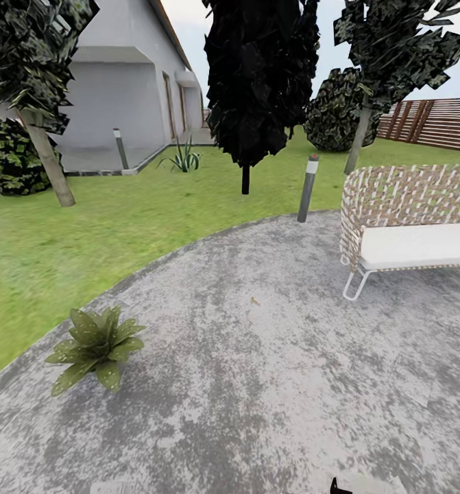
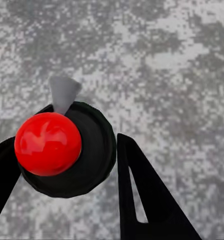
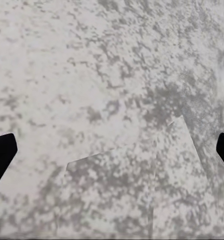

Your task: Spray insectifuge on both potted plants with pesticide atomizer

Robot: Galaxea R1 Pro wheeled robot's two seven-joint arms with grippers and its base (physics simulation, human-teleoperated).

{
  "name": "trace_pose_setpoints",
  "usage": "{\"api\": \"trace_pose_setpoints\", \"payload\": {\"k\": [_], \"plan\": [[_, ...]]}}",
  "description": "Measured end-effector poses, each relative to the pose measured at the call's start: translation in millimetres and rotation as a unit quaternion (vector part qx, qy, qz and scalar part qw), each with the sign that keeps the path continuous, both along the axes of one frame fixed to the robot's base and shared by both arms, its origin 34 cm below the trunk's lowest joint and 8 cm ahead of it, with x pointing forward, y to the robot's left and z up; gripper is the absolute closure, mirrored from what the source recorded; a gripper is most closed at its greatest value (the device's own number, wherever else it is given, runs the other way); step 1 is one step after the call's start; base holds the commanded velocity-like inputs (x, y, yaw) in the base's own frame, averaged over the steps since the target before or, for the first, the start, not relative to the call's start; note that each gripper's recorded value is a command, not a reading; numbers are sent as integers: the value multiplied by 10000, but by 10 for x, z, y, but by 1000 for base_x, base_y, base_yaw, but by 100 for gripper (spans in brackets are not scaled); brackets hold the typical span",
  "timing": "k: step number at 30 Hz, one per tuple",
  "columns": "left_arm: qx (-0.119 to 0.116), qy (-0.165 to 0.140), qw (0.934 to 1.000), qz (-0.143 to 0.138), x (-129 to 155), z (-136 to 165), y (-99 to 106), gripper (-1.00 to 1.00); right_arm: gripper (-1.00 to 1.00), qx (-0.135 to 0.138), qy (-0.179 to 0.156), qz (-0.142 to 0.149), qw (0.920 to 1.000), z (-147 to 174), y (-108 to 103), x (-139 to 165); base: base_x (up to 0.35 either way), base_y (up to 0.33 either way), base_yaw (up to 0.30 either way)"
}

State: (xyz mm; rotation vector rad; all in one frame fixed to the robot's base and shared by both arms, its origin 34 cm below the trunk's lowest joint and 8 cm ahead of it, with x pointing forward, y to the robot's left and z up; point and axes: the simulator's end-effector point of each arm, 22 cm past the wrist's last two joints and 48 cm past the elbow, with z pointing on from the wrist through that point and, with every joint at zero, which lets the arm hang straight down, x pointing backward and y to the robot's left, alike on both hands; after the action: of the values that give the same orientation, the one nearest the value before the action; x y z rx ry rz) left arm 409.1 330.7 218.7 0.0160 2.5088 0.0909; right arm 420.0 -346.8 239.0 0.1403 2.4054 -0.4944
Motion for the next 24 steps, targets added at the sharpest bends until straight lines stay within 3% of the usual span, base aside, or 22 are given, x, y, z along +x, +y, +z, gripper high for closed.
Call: {"api": "trace_pose_setpoints", "payload": {"k": [24], "plan": [[-9,-37,10000,9,151,552,-9,100,-100,-1,-38,5,10000,554,-7,150,0,0,-294]]}}
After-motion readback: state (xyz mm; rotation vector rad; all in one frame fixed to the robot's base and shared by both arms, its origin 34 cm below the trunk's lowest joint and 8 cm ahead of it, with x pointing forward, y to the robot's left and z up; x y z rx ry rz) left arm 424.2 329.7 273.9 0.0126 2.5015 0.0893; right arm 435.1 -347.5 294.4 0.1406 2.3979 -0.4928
